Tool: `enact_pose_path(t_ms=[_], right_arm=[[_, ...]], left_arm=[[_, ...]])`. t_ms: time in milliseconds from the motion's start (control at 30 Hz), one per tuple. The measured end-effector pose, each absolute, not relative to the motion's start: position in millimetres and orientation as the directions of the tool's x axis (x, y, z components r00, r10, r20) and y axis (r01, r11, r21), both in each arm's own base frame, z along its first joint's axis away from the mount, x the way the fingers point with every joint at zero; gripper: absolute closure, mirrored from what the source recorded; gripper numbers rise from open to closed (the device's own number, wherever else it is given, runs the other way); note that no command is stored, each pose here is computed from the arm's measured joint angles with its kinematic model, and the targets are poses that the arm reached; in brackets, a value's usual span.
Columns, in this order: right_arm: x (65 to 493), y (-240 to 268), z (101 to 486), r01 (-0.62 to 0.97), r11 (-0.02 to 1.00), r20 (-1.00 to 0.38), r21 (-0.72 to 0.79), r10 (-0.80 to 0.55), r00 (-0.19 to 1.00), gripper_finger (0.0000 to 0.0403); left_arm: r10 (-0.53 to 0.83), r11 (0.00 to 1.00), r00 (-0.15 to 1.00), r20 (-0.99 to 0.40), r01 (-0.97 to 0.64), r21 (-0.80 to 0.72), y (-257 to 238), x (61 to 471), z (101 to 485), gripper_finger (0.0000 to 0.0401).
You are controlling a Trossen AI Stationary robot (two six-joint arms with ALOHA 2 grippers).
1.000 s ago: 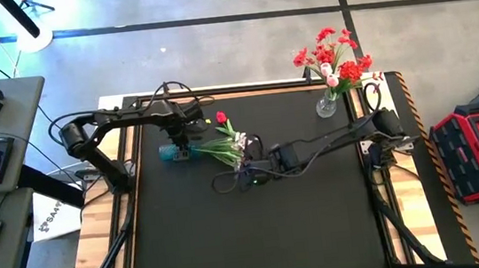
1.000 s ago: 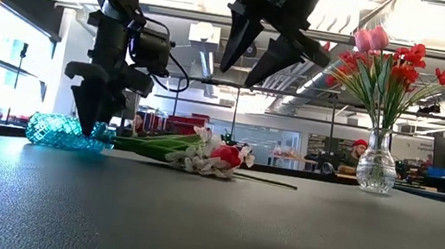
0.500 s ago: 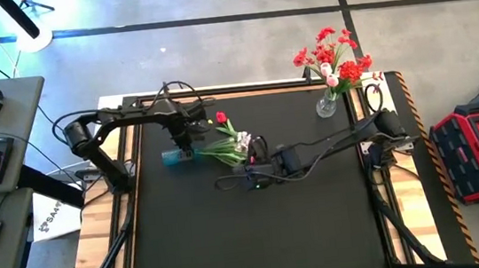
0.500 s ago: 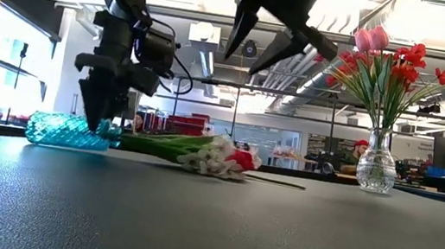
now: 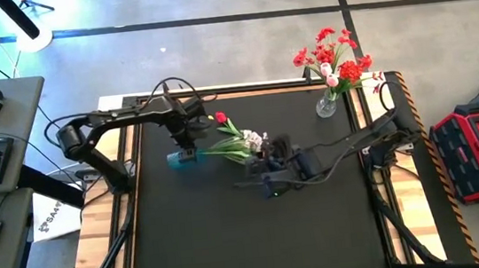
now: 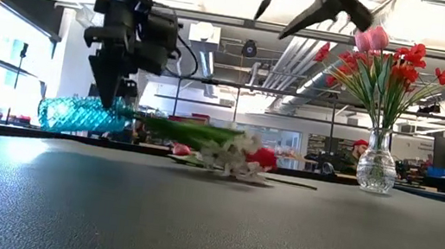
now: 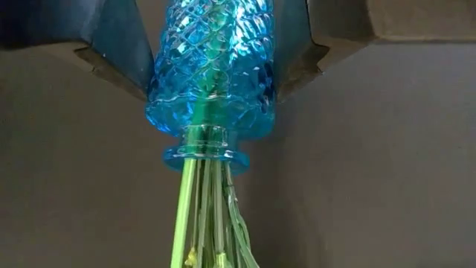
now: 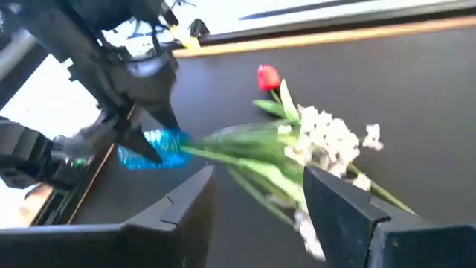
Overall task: Sort flowers into vase by color
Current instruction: Adjust the blue vase
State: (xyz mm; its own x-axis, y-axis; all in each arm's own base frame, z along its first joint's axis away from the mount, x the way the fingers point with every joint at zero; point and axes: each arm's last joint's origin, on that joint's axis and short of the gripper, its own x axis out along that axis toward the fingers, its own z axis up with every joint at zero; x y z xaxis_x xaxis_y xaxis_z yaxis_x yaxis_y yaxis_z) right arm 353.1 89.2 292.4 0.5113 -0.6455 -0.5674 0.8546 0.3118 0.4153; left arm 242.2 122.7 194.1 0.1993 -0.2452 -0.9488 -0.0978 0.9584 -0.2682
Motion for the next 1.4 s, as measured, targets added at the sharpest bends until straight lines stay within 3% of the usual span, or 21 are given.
enact_pose_path(t_ms=[467,867,1133,1267,1400], right_arm=[[330,98,315,0.823,0.272,-0.543,0.498,-0.643,0.540,0.0213],[307,98,355,0.747,0.343,-0.434,0.569,-0.646,0.628,0.0213],[303,105,384,0.651,0.512,-0.336,0.561,-0.578,0.744,0.0213],[308,106,382,0.626,0.624,-0.375,0.467,-0.502,0.780,0.0213],[318,103,370,0.648,0.654,-0.410,0.391,-0.506,0.759,0.0213]], left_arm=[[-0.238,0.961,0.490,-0.839,-0.010,-0.278,116,238,240,0.0191],[-0.253,0.948,0.765,-0.592,0.074,-0.310,120,254,246,0.0191],[-0.242,0.943,0.906,-0.349,0.135,-0.303,118,257,225,0.0191],[-0.248,0.949,0.944,-0.217,0.192,-0.252,112,257,220,0.0191],[-0.279,0.951,0.955,-0.104,0.259,-0.168,102,256,221,0.0191]])
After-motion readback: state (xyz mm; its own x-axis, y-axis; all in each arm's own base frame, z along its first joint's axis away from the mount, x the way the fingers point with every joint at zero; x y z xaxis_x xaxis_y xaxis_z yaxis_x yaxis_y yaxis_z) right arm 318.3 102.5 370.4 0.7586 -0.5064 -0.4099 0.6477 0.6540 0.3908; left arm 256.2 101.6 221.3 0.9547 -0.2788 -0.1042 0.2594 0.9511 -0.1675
